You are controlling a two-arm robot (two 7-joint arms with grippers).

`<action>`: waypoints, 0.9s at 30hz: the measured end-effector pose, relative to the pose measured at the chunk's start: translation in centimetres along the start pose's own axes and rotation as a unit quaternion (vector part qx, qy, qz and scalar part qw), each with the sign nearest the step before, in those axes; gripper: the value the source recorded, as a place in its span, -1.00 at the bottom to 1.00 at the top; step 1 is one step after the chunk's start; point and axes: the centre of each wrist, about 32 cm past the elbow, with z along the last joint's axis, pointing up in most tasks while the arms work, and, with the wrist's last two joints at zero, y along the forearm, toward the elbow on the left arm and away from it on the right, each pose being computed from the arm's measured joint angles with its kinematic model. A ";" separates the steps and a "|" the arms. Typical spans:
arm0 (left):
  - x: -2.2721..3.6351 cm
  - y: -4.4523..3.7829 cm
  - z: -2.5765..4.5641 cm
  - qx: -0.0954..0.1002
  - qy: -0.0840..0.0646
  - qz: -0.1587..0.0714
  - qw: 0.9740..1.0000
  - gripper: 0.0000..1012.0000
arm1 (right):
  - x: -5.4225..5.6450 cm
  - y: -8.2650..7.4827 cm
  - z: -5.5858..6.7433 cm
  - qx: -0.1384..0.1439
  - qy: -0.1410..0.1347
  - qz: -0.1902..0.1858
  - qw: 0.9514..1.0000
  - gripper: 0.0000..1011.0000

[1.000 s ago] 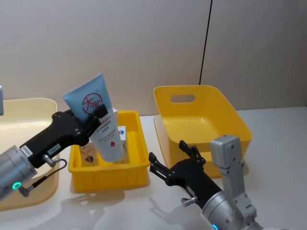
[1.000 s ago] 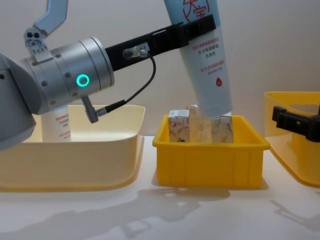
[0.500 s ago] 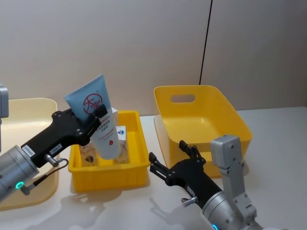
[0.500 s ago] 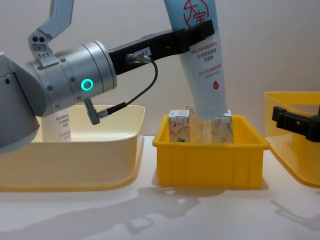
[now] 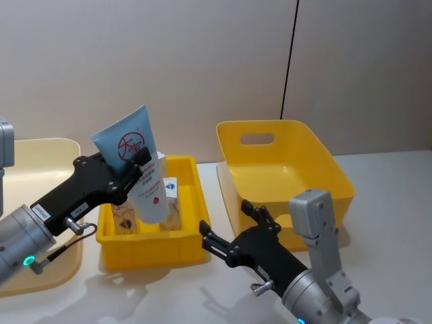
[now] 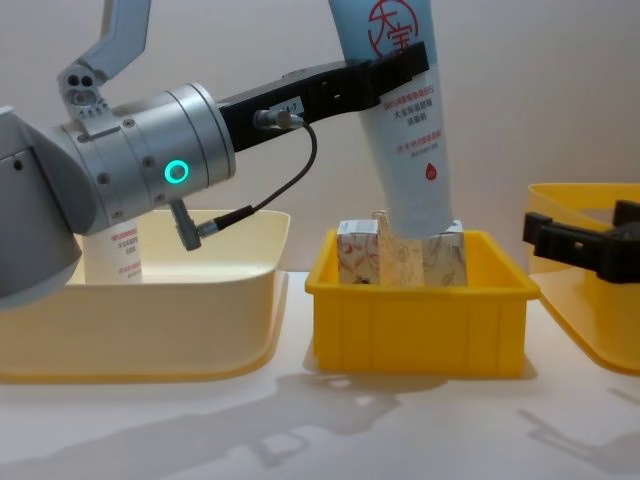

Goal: Bimanual collaborative sorting of washing and personal care products

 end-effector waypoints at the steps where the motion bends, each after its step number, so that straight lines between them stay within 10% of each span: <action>1: 0.00 0.00 0.00 0.000 0.000 0.000 1.000 -0.51 | 0.0 0.0 0.1 0.000 -0.001 0.003 1.000 0.98; 27: 0.03 0.00 -0.02 0.000 -0.003 0.001 1.000 -0.51 | -3.7 3.3 2.2 0.024 -0.029 0.044 0.998 0.98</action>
